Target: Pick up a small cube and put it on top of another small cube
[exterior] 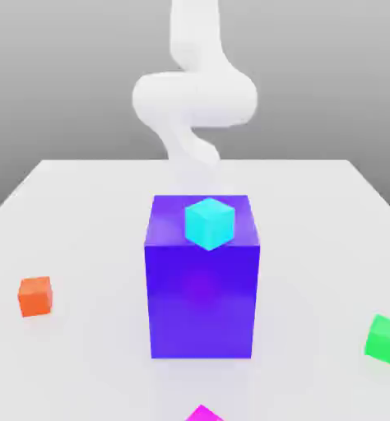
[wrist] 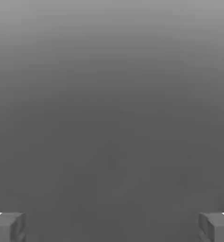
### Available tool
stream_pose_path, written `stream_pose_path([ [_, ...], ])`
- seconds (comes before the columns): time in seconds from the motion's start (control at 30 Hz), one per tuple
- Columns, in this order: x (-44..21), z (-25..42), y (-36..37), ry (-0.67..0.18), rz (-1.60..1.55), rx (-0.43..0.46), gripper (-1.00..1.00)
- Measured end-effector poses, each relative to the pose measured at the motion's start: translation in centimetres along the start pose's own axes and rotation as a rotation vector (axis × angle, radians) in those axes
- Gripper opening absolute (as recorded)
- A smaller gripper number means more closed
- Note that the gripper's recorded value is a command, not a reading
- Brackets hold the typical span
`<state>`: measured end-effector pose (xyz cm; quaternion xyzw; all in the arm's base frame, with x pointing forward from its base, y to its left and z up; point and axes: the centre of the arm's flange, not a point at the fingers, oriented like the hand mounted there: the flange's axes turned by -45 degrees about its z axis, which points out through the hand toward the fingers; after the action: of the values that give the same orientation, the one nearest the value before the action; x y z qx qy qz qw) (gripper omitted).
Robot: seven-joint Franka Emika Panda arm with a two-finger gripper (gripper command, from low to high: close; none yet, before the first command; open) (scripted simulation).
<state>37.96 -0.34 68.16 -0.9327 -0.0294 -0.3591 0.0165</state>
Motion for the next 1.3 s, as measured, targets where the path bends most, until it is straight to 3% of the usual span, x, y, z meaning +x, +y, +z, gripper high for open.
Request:
stream_pose_path([
  [0.27,-0.9,14.6,0.4,-0.197,-0.18,0.145,0.0],
  [0.57,-6.4,29.7,-0.6,-0.393,-0.388,0.25,0.0],
  [1.0,-19.7,45.4,-0.2,-0.666,-0.736,0.292,0.0],
  [1.17,-24.8,50.7,0.1,-0.696,-0.782,0.29,0.0],
  [1.2,-25.4,51.3,0.1,-0.696,-0.782,0.291,-1.0],
  [1.3,-25.4,51.3,0.1,-0.697,-0.781,0.291,-1.0],
])
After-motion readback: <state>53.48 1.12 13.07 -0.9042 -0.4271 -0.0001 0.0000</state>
